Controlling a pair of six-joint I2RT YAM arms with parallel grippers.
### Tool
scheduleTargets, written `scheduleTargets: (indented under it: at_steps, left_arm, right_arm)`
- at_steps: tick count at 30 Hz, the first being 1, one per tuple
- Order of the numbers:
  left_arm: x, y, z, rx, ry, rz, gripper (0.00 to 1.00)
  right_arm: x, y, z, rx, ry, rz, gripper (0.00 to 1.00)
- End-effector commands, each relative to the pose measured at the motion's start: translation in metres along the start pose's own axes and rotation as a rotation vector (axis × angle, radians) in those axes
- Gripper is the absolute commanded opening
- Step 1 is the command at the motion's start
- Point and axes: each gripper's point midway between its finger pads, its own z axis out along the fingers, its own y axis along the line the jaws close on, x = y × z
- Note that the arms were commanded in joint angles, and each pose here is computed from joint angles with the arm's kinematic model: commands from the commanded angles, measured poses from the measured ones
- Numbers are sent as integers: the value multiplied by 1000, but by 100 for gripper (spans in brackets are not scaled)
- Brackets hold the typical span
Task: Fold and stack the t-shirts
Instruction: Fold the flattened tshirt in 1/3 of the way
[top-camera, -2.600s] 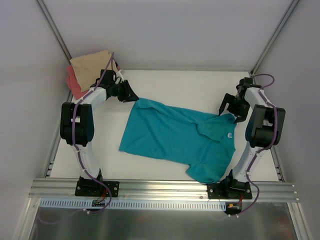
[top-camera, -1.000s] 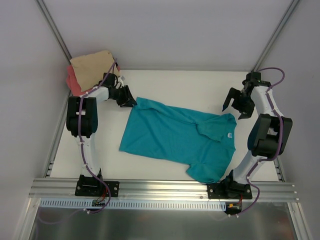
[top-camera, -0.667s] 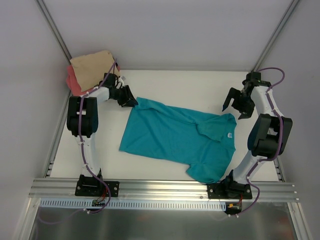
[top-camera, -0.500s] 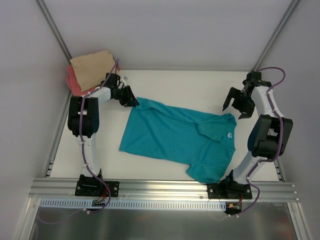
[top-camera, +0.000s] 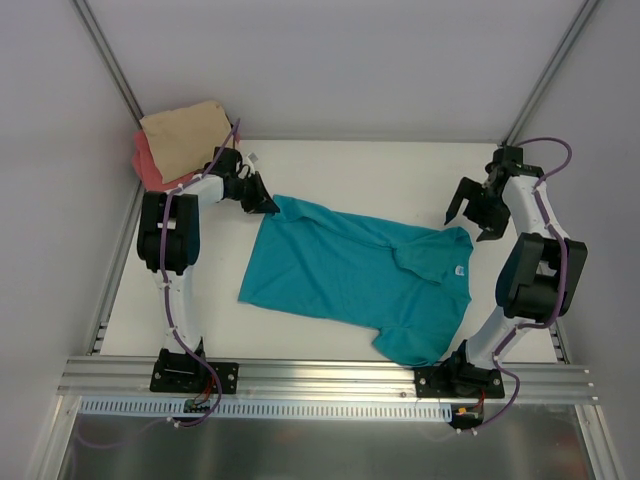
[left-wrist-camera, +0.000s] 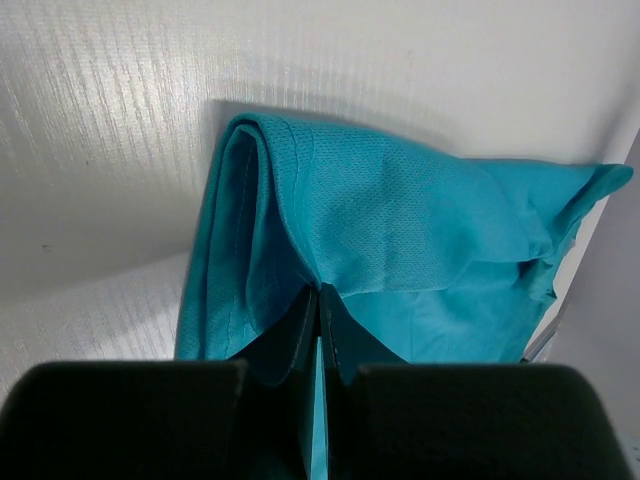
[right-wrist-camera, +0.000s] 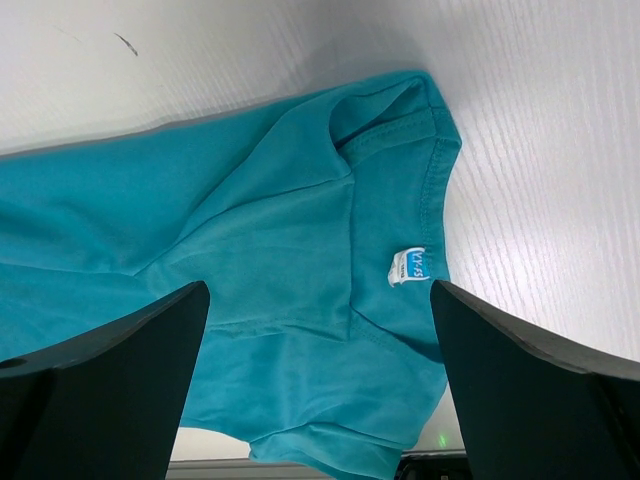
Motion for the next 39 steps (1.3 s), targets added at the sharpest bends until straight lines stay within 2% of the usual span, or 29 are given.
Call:
scheduleTargets:
  at_steps: [1,18,39]
  left_arm:
    - [-17,-24,-23,36,-45,70,0]
    - [-26,-28,-52,28,-88,78,0]
    - [-7,-28,-67,5,-60,91,0]
  right_arm:
    - [-2,2,-19,-23,-49,25,99]
    - [1,5,-17,-48,-48,19,100]
    - [8,6,-17,-68,-57,6,100]
